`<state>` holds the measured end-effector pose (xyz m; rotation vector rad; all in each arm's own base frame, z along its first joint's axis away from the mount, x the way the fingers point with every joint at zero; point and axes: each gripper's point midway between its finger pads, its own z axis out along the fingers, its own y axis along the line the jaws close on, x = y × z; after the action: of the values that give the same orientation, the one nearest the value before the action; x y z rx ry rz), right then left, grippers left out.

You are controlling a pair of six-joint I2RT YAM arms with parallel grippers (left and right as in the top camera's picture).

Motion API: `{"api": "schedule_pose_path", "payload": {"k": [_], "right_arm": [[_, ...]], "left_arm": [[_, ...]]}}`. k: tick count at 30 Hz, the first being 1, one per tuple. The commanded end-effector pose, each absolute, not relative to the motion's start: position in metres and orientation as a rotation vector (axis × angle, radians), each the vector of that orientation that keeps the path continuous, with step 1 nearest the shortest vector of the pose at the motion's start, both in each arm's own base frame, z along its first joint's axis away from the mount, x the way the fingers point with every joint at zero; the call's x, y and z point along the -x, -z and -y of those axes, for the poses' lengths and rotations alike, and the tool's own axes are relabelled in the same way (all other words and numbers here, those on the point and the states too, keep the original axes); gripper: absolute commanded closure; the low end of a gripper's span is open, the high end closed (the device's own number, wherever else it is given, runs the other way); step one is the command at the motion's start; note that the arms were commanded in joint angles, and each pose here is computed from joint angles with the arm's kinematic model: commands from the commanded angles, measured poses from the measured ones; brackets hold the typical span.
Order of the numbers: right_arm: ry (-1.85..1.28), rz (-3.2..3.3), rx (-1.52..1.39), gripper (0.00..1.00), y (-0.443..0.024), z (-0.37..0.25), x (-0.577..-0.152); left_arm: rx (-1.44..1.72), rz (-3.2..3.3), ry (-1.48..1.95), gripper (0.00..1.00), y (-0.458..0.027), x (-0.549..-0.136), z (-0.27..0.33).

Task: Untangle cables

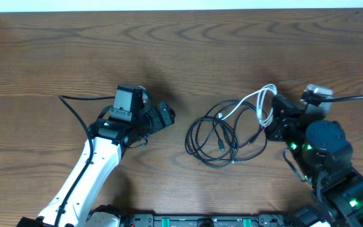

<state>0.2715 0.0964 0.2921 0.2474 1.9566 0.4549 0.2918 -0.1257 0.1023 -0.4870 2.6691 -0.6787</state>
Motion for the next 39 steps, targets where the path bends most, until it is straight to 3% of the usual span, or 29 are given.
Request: {"api": "schedule_pose_path", "payload": {"k": [1, 12, 18, 23, 29, 39], "right_arm": [[-0.365, -1.926, -0.304, 0.99, -0.294, -0.072, -0.278], [-0.197, -1.856, -0.511, 0.99, -0.297, -0.003, -0.289], [-0.496, -1.938, -0.374, 0.99, -0.293, -0.043, -0.288], [-0.615, -2.099, -0.284, 0.99, -0.266, -0.068, -0.268], [-0.549, -2.395, -0.322, 0.99, -0.209, -0.064, -0.224], [-0.405, -2.594, -0.324, 0.99, -0.176, -0.049, -0.187]], "left_arm": [[0.483, -2.650, 0.665, 0.02, -0.108, -0.295, 0.123], [0.483, -2.651, 0.665, 0.02, -0.108, -0.295, 0.123], [0.483, -2.651, 0.665, 0.02, -0.108, -0.295, 0.123], [0.483, -2.651, 0.665, 0.02, -0.108, -0.295, 0.123], [0.483, -2.651, 0.665, 0.02, -0.108, -0.295, 0.123], [0.483, -2.651, 0.665, 0.02, -0.108, -0.295, 0.123]]}}
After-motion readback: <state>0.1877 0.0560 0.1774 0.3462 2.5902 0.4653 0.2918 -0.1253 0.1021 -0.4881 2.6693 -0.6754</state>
